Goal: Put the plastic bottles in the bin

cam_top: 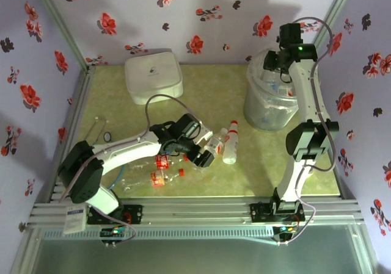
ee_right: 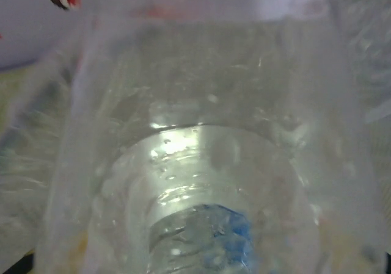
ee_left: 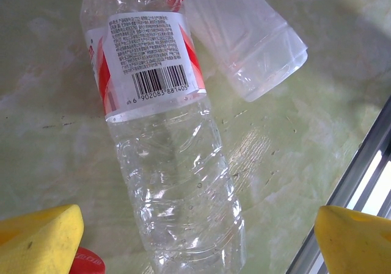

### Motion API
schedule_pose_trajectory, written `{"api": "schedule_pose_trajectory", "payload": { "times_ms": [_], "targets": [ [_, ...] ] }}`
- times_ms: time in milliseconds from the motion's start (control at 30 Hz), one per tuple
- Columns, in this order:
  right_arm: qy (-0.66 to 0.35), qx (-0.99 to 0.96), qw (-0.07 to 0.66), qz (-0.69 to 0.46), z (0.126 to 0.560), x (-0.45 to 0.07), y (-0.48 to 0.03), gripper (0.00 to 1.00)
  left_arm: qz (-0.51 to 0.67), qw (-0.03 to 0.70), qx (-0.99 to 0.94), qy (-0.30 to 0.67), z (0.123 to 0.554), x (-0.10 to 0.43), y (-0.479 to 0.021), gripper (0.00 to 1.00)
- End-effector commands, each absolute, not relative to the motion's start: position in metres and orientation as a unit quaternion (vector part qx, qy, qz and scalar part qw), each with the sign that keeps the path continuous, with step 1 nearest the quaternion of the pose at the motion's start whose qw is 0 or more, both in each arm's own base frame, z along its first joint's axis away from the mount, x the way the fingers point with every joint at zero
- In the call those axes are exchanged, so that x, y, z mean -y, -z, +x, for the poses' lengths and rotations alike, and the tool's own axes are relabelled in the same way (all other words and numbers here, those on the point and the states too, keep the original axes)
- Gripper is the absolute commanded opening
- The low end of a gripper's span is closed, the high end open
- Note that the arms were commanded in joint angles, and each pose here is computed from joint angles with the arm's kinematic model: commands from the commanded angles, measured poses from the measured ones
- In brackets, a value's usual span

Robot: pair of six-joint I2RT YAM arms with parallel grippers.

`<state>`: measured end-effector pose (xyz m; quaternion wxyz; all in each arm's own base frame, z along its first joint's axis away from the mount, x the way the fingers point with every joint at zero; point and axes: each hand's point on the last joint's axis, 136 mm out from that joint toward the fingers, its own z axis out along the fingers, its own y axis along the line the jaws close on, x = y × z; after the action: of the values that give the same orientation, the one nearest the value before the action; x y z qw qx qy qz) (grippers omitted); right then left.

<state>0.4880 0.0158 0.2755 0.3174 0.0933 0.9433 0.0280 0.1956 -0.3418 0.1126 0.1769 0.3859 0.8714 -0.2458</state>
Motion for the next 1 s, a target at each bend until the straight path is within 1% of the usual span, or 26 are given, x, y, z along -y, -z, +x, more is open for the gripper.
{"api": "schedule_pose_trajectory", "payload": {
  "times_ms": [0,67,133,233,300,400,500,667,733,867,967],
  "targets": [
    [-0.064,-0.956,0.265,0.110,0.473,-0.021,-0.252,0.26,0.397,0.176,-0.869,0.236,0.196,0.344,-0.112,0.97],
    [-0.075,-0.961,0.241,0.115,0.471,-0.022,-0.233,0.28,0.400,0.174,-0.869,0.234,0.197,0.343,-0.112,0.97],
    [-0.088,-0.965,0.219,0.116,0.470,-0.026,-0.217,0.31,0.403,0.172,-0.868,0.232,0.196,0.343,-0.112,0.97],
    [-0.100,-0.971,0.183,0.115,0.464,-0.030,-0.196,0.34,0.405,0.175,-0.867,0.232,0.197,0.345,-0.114,0.98],
    [-0.101,-0.973,0.172,0.114,0.461,-0.031,-0.186,0.38,0.402,0.176,-0.868,0.233,0.198,0.346,-0.114,0.98],
    [-0.086,-0.974,0.177,0.114,0.458,-0.026,-0.187,0.53,0.401,0.174,-0.869,0.234,0.199,0.349,-0.112,0.98],
    [-0.075,-0.971,0.196,0.113,0.458,-0.021,-0.203,0.68,0.401,0.169,-0.870,0.232,0.199,0.349,-0.111,0.97],
    [-0.044,-0.967,0.225,0.113,0.453,-0.005,-0.237,0.82,0.401,0.170,-0.870,0.232,0.199,0.349,-0.111,0.98],
    [-0.033,-0.964,0.236,0.117,0.450,0.002,-0.250,0.84,0.400,0.169,-0.871,0.231,0.198,0.349,-0.110,0.98],
    [-0.018,-0.959,0.258,0.120,0.440,0.012,-0.278,0.84,0.399,0.169,-0.871,0.230,0.198,0.348,-0.109,0.98],
    [-0.016,-0.957,0.264,0.119,0.431,0.013,-0.287,0.81,0.399,0.171,-0.871,0.231,0.198,0.349,-0.108,0.98]
  ]
}}
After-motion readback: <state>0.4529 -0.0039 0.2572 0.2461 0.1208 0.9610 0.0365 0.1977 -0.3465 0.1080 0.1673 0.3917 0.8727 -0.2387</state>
